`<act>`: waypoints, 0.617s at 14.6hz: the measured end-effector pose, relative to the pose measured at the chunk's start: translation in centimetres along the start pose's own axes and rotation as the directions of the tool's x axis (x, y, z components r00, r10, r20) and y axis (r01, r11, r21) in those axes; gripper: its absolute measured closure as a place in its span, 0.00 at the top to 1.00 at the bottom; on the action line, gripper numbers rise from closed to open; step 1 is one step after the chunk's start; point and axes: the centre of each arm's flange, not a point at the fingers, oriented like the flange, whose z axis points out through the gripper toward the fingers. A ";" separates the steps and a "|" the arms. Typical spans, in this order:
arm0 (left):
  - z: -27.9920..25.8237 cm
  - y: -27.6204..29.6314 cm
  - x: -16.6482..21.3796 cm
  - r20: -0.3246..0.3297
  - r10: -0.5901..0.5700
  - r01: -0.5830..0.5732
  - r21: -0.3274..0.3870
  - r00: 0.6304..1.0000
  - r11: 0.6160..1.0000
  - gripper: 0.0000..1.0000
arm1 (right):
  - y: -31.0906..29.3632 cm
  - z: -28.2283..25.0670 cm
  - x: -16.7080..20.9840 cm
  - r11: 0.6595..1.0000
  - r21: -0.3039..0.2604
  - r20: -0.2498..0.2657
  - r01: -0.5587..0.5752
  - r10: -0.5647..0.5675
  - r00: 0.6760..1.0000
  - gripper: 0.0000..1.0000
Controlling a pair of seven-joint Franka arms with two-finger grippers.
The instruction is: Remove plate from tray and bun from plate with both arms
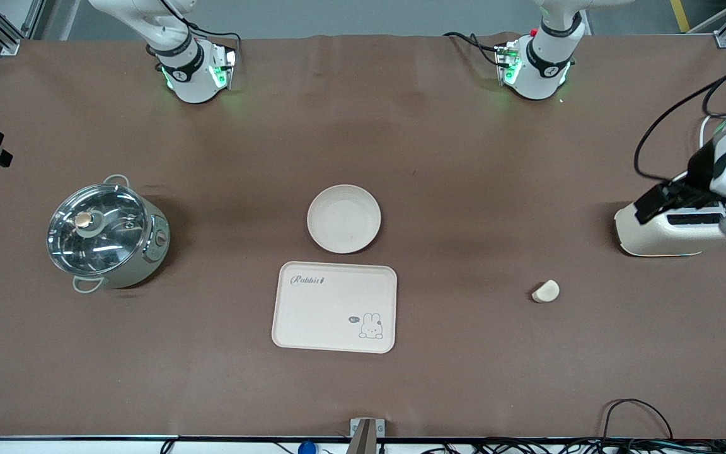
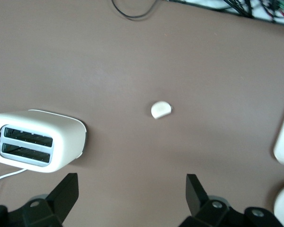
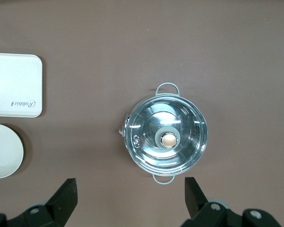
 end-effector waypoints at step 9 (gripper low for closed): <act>-3.5 -4.7 -3.8 0.089 0.157 -0.154 -0.039 0.984 0.987 1.00 | -0.1 0.0 0.0 1.000 0.000 0.000 0.000 0.000 1.000 1.00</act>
